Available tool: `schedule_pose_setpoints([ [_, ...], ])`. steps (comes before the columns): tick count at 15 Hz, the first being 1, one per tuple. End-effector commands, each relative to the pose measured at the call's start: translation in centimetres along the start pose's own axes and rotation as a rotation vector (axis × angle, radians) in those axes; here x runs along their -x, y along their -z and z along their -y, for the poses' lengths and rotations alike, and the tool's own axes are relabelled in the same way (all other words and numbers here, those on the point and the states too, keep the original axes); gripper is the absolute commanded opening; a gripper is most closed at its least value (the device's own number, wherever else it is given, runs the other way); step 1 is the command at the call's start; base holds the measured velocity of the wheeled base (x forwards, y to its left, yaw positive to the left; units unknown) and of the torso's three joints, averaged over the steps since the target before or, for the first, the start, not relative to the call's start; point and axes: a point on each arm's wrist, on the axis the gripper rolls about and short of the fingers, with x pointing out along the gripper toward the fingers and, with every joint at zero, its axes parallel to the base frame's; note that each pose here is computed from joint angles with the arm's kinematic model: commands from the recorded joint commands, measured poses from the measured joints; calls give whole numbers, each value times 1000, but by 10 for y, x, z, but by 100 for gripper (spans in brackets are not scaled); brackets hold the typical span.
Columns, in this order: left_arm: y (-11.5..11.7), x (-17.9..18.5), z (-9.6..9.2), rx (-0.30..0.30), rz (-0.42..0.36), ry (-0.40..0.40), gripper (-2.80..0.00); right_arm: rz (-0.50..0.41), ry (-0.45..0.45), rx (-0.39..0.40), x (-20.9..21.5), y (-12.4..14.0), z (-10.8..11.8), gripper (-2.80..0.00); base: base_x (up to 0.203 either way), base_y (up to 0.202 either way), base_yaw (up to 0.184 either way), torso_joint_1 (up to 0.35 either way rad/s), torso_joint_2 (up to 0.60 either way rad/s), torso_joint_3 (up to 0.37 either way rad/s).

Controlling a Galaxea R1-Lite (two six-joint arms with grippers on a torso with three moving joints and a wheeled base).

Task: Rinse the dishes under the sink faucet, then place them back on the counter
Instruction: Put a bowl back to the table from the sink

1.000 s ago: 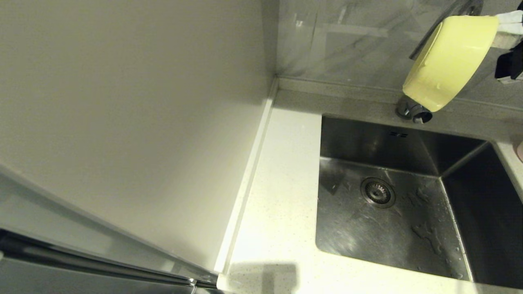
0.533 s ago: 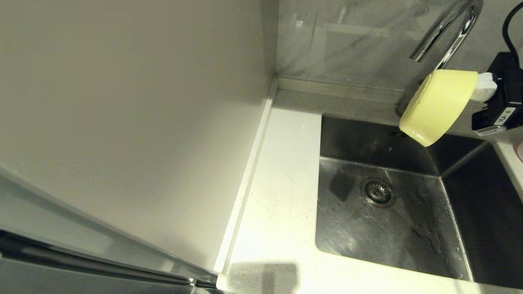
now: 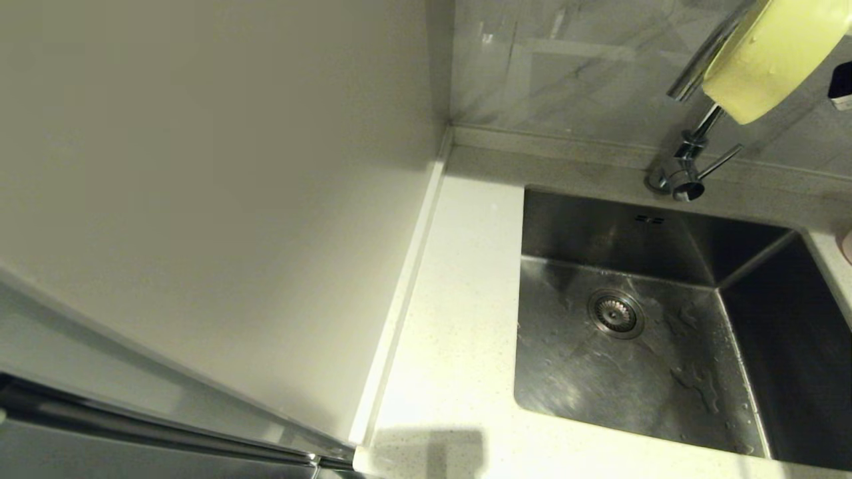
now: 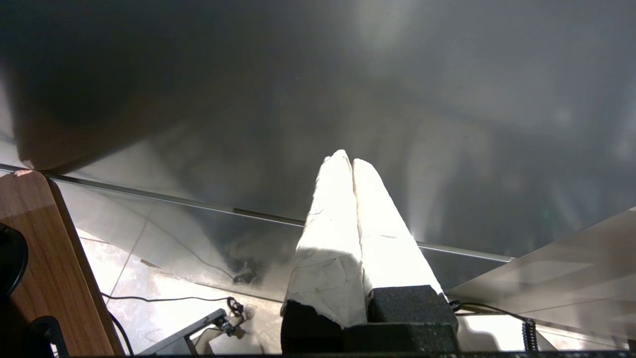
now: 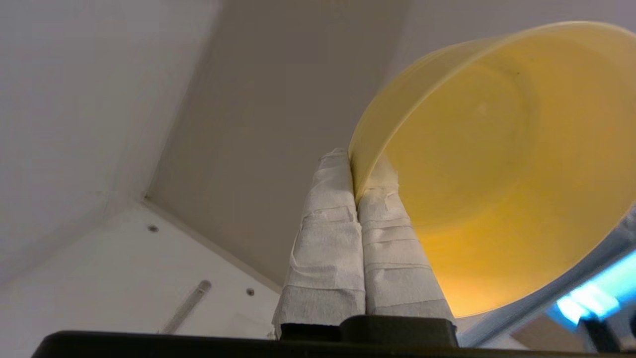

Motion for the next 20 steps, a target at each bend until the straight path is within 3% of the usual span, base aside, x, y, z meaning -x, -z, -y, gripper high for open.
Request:
schedule_pose_setpoints([
  [1,1,0,0,0,-3,0,-280,1,-106,270,19,8,-8,-280,0,0,0,0,0,0],
  [2,1,0,0,0,-3,0,-280,25,-227,383,28,19,-15,-280,0,0,0,0,0,0],
  [3,1,0,0,0,-3,0,-280,45,-359,433,35,26,-19,-280,0,0,0,0,0,0],
  [7,1,0,0,0,-3,0,-280,63,-699,497,54,35,-26,-280,0,0,0,0,0,0],
  [10,1,0,0,0,-3,0,-280,112,-729,432,60,18,-18,-280,0,0,0,0,0,0],
  [13,1,0,0,0,-3,0,-280,177,-736,366,72,-5,4,-280,0,0,0,0,0,0],
  [16,1,0,0,0,-3,0,-280,147,-776,488,78,13,2,-280,0,0,0,0,0,0],
  [18,1,0,0,0,-3,0,-280,71,-796,651,77,50,-12,-280,0,0,0,0,0,0],
  [20,1,0,0,0,-3,0,-280,-6,-686,826,75,75,-7,-280,0,0,0,0,0,0],
])
